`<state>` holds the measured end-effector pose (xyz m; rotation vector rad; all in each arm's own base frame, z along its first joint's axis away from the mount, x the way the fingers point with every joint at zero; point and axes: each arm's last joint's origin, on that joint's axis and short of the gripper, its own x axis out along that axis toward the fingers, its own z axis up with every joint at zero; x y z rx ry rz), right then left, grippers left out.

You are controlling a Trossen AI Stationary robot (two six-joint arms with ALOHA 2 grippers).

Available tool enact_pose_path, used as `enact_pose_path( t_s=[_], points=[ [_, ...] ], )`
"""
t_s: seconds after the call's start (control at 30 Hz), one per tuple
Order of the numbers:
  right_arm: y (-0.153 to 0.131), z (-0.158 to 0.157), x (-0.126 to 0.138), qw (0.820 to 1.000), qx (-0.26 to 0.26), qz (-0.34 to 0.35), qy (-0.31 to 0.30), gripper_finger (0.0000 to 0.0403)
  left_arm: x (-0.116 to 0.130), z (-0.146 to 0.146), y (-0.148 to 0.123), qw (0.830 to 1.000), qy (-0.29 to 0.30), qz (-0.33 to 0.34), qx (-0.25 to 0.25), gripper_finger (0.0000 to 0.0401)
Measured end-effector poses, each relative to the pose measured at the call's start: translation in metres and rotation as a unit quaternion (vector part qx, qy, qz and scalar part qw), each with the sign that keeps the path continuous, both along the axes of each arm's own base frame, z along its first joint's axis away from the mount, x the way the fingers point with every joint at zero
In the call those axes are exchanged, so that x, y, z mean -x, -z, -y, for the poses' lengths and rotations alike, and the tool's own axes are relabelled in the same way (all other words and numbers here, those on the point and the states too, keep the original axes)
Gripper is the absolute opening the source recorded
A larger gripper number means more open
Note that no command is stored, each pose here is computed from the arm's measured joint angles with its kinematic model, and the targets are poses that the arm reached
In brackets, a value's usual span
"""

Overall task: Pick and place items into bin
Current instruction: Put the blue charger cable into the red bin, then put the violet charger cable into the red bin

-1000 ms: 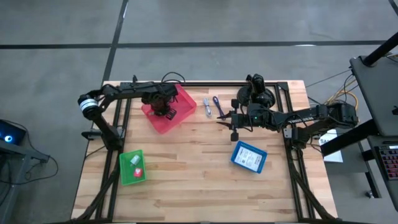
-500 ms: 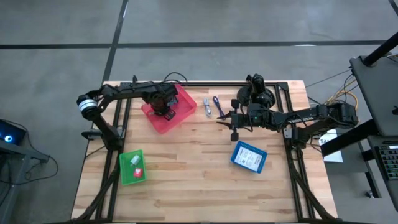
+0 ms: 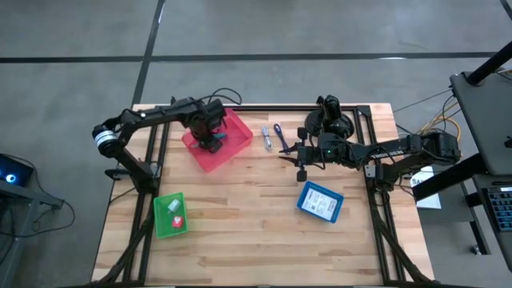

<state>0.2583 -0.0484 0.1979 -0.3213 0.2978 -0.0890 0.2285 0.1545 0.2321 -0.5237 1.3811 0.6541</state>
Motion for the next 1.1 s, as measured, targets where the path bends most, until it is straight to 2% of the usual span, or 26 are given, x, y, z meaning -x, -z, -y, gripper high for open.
enact_pose_path(
  t_s=[0.27,0.4,0.63,0.87,1.1],
  points=[
    [0.0,0.0,0.0,1.0,0.006,-0.001,-0.002,0.0068,-0.005,-0.003,-0.011,1.0,0.012,0.014,-0.012,0.0168],
    [0.001,0.0,0.0,1.0,0.006,-0.002,-0.002,0.0064,-0.009,-0.006,-0.024,0.999,0.012,0.031,-0.024,0.0203],
    [0.001,0.0,0.0,1.0,0.006,-0.002,-0.002,0.0061,-0.021,-0.014,-0.05,0.993,0.012,0.093,-0.066,0.0213],
    [0.001,0.0,0.001,1.0,0.01,-0.004,-0.003,0.0065,-0.041,-0.02,-0.059,0.974,0.022,0.188,-0.127,0.0213],
    [0.003,0.0,0.001,1.0,0.018,-0.007,-0.006,0.0059,-0.06,-0.015,-0.055,0.96,0.104,0.205,-0.158,0.0213]
  ],
)
